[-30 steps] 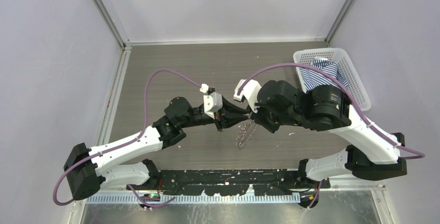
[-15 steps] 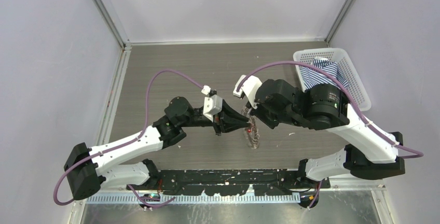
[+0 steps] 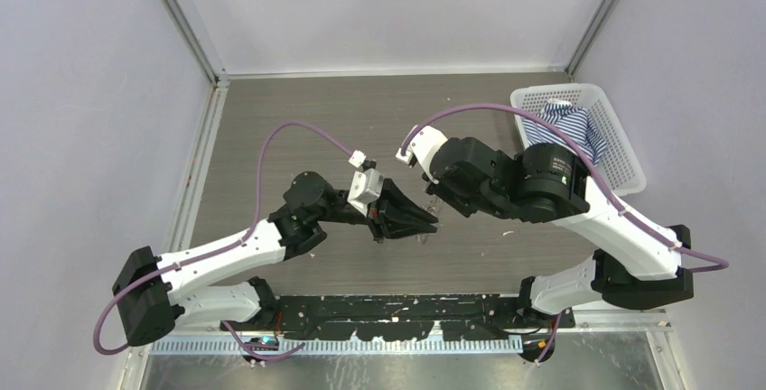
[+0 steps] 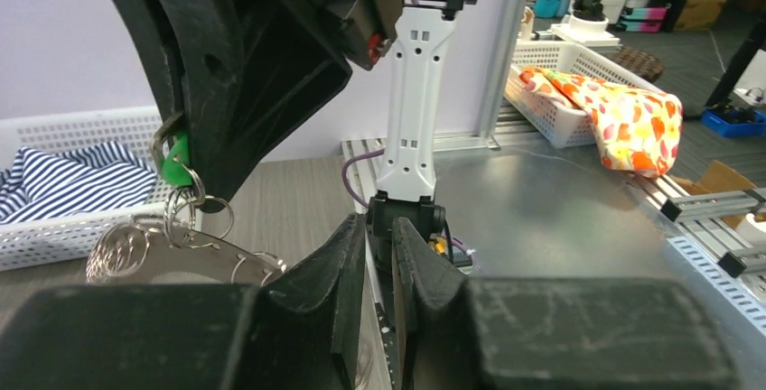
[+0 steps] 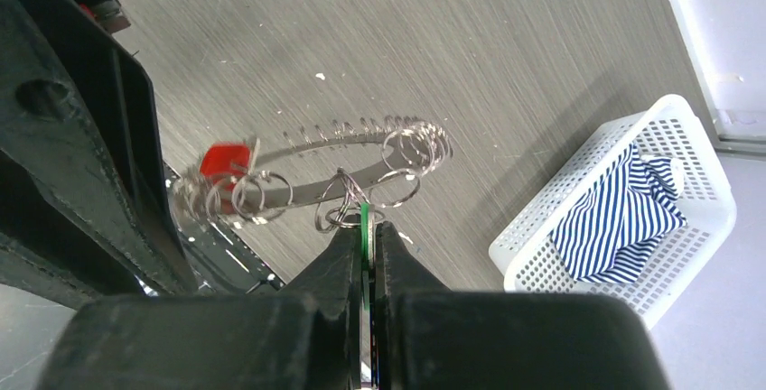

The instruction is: Remove the keys from the keyring

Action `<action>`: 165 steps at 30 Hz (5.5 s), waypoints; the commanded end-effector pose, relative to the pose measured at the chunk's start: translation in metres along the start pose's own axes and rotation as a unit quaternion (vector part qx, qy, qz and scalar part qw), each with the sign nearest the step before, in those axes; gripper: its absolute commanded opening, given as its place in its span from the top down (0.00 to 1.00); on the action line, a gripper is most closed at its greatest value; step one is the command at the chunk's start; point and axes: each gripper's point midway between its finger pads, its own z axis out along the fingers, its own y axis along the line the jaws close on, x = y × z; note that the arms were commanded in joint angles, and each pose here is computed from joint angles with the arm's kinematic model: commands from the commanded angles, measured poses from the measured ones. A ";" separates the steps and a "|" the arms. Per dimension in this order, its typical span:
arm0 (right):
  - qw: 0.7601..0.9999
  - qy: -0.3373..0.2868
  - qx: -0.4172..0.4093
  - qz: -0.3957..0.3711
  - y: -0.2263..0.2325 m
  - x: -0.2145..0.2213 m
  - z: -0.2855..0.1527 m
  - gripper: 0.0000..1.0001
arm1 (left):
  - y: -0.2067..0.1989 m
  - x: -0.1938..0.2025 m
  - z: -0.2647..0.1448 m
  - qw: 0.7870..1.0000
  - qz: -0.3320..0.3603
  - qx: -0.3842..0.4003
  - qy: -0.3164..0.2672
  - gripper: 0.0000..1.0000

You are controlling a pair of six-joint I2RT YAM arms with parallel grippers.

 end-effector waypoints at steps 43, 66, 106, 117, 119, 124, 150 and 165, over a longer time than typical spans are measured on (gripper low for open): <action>0.998 -0.044 -0.028 0.024 0.007 -0.025 -0.014 0.99 | 0.054 -0.023 0.008 0.965 0.125 -0.231 0.023 0.42; 0.993 -0.069 -0.074 0.065 0.016 -0.021 -0.038 0.99 | 0.088 -0.019 -0.023 0.918 0.162 -0.358 -0.046 0.94; 0.985 -0.114 -0.089 0.092 0.006 -0.029 -0.066 0.99 | 0.046 -0.024 -0.015 0.927 0.273 -0.255 -0.035 1.00; 0.985 -0.045 -0.131 0.107 0.028 -0.012 -0.063 0.99 | 0.057 -0.028 -0.023 0.909 0.302 -0.285 -0.009 1.00; 0.985 -0.041 -0.121 0.114 0.027 -0.013 -0.060 0.99 | 0.060 -0.027 -0.024 0.903 0.318 -0.288 0.008 1.00; 0.990 -0.004 -0.079 0.114 0.024 -0.004 -0.040 0.99 | 0.066 -0.030 -0.033 0.882 0.360 -0.301 0.037 1.00; 0.988 -0.022 -0.126 0.090 0.043 -0.011 -0.032 0.99 | 0.057 -0.058 -0.041 0.856 0.420 -0.299 0.007 1.00; 0.981 -0.137 -0.083 0.105 0.024 -0.029 -0.025 0.99 | 0.055 -0.071 -0.042 0.844 0.441 -0.304 -0.012 1.00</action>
